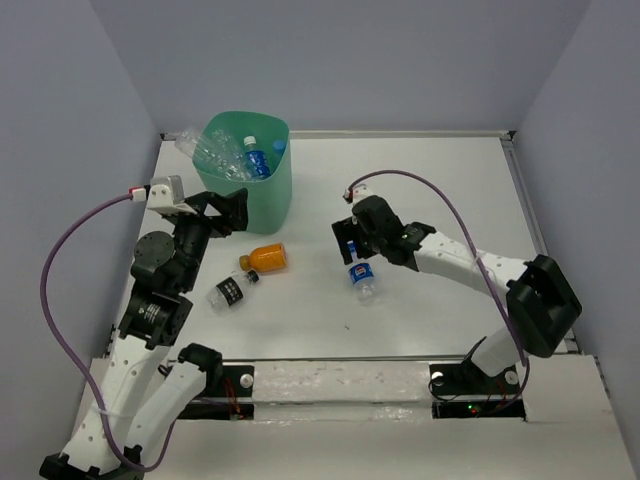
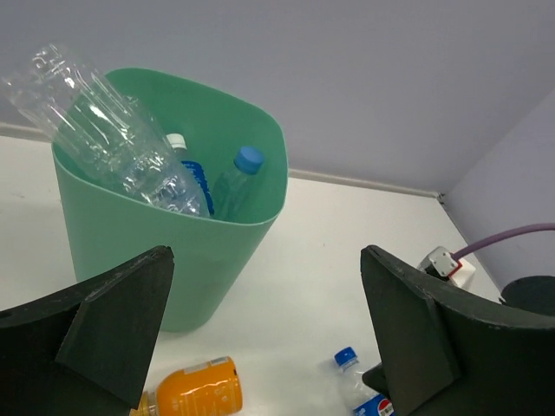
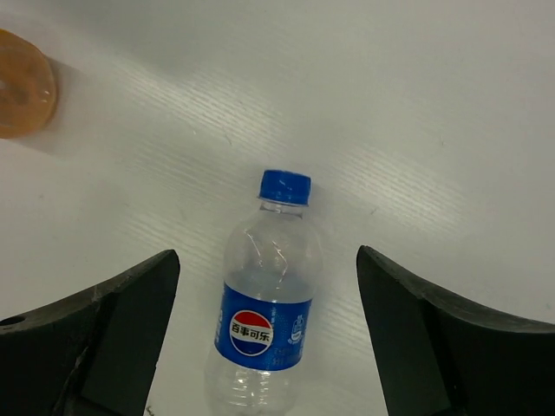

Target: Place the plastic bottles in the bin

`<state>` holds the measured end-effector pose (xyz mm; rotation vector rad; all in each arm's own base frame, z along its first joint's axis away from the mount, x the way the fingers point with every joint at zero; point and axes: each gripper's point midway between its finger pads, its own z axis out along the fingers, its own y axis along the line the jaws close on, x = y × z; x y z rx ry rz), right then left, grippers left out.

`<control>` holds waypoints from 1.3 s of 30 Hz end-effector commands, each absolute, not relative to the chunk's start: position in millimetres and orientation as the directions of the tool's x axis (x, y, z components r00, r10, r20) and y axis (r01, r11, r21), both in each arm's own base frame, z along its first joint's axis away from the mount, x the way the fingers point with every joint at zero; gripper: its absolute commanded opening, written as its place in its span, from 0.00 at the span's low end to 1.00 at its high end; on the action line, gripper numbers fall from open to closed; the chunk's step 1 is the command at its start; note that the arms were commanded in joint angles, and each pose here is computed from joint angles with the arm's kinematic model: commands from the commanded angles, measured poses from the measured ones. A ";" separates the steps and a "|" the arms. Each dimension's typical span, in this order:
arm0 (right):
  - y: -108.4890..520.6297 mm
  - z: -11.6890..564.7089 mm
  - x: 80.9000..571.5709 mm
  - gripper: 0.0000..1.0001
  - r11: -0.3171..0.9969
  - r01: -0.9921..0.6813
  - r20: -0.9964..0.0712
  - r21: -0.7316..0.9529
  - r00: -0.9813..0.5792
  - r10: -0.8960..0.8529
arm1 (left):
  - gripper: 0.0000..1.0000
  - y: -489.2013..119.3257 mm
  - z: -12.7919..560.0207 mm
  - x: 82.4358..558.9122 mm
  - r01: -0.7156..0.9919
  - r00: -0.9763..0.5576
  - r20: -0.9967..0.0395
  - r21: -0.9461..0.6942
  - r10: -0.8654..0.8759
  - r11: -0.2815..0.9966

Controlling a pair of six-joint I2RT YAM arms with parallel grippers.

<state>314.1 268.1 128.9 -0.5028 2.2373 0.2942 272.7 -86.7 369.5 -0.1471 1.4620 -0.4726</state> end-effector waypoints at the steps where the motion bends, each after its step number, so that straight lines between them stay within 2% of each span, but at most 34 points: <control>1: 249.7 98.4 306.3 0.87 0.923 -0.384 -0.661 -0.019 -0.688 -0.299 | 0.99 -88.9 362.5 261.7 0.254 0.034 -0.928 -0.352 -0.372 0.901; 8: 258.6 60.9 305.7 0.74 0.923 -0.385 -0.565 -0.022 -0.757 -0.329 | 0.99 -90.1 362.8 250.3 0.290 0.049 -0.924 -0.350 -0.379 0.891; 10: 261.1 61.4 307.2 0.60 0.921 -0.389 -0.563 -0.019 -0.757 -0.331 | 0.99 -90.5 364.4 248.5 0.296 0.052 -0.923 -0.351 -0.382 0.888; 11: 263.5 70.1 312.0 0.43 0.926 -0.378 -0.584 -0.016 -0.748 -0.316 | 0.99 -91.2 365.1 247.4 0.301 0.053 -0.922 -0.352 -0.384 0.886; 12: 264.9 78.9 315.6 0.38 0.928 -0.372 -0.603 -0.013 -0.737 -0.304 | 0.99 -91.3 366.7 245.1 0.308 0.057 -0.920 -0.353 -0.388 0.884; 13: 266.7 90.0 319.8 0.37 0.930 -0.367 -0.627 -0.009 -0.723 -0.291 | 0.99 -91.4 368.2 243.8 0.311 0.061 -0.918 -0.356 -0.392 0.881; 17: 305.6 182.4 334.2 0.32 0.887 -0.452 -0.787 0.091 -0.579 -0.215 | 0.99 -90.4 372.8 239.7 0.320 0.076 -0.912 -0.362 -0.404 0.876; 18: 319.8 228.7 344.7 0.31 0.867 -0.481 -0.853 0.130 -0.500 -0.150 | 0.99 -90.1 373.9 238.6 0.321 0.079 -0.910 -0.362 -0.406 0.875; 20: 342.6 276.1 349.1 0.31 0.819 -0.554 -0.914 0.152 -0.395 -0.097 | 0.99 -89.8 374.6 237.8 0.322 0.081 -0.909 -0.364 -0.408 0.874; 21: 365.3 319.1 353.5 0.30 0.770 -0.612 -0.951 0.180 -0.309 -0.023 | 0.99 -88.8 375.3 237.3 0.320 0.086 -0.908 -0.365 -0.410 0.875; 26: 415.3 421.4 391.1 0.29 0.696 -0.707 -0.988 0.121 -0.022 0.150 | 0.99 -87.3 374.7 237.1 0.312 0.086 -0.904 -0.375 -0.419 0.873; 28: 442.8 412.9 414.5 0.28 0.687 -0.722 -0.990 0.083 0.021 0.142 | 0.99 -87.0 374.7 236.8 0.311 0.086 -0.903 -0.376 -0.420 0.873; 29: 448.8 450.0 419.5 0.28 0.680 -0.731 -0.974 0.055 0.112 0.198 | 0.99 -86.1 375.8 235.8 0.310 0.090 -0.902 -0.378 -0.423 0.872; 32: 473.4 464.6 448.9 0.28 0.699 -0.715 -0.951 0.001 0.215 0.222 | 0.98 -85.5 376.1 235.2 0.308 0.092 -0.900 -0.381 -0.426 0.872; 37: 494.4 456.7 476.1 0.30 0.724 -0.689 -0.916 -0.031 0.309 0.254 | 0.98 -85.1 377.7 233.2 0.308 0.097 -0.900 -0.379 -0.425 0.873; 39: 498.0 444.9 483.1 0.41 0.736 -0.676 -0.910 -0.043 0.331 0.251 | 0.98 -84.6 377.7 233.0 0.305 0.098 -0.899 -0.380 -0.426 0.873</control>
